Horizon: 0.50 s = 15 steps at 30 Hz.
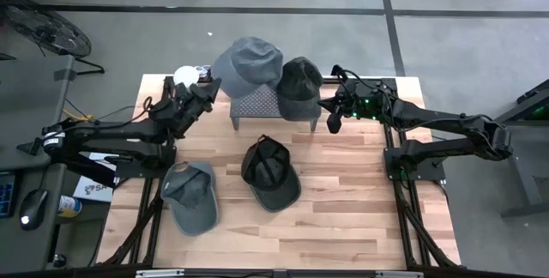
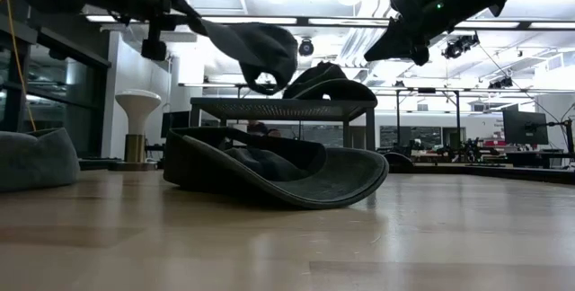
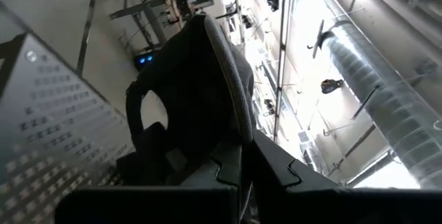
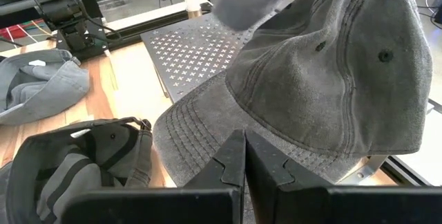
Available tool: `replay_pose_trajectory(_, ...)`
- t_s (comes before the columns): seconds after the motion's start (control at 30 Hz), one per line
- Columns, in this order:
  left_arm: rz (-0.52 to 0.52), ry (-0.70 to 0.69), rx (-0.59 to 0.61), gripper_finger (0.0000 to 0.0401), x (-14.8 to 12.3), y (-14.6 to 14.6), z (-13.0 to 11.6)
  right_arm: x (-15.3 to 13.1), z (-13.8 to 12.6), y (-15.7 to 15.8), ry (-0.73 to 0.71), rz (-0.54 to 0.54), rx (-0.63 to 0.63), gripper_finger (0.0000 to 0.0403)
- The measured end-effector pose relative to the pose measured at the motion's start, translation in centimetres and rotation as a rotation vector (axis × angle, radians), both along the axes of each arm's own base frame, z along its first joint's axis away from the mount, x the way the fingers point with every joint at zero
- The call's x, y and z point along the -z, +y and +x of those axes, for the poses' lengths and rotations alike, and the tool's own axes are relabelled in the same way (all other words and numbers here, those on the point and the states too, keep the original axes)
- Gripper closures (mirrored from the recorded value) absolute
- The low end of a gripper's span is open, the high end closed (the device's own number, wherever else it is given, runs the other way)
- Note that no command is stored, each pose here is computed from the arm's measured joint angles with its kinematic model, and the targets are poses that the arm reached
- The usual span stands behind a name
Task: Pick & Place hat
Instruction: Put the right gray cap on the shelf
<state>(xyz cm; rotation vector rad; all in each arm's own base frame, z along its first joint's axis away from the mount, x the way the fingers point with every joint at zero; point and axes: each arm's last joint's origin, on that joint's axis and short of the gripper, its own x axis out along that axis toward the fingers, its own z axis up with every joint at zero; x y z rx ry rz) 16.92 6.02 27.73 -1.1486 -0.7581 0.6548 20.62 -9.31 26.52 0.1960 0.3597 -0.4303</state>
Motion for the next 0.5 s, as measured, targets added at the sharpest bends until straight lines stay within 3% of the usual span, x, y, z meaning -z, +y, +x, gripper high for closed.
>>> replay_pose_trajectory(0.23, 0.034, 0.036, -0.061, 0.0392, -1.2, -0.6, 0.1, 0.0, 0.0, 0.0, 0.0, 0.001, 0.0, 0.0403)
replay_pose_trajectory(0.5, -0.024, 0.069, -0.161, 0.0392, -0.8, -2.9, 0.5, 0.0, 0.0, 0.0, 0.0, 0.001, 0.0, 0.0403)
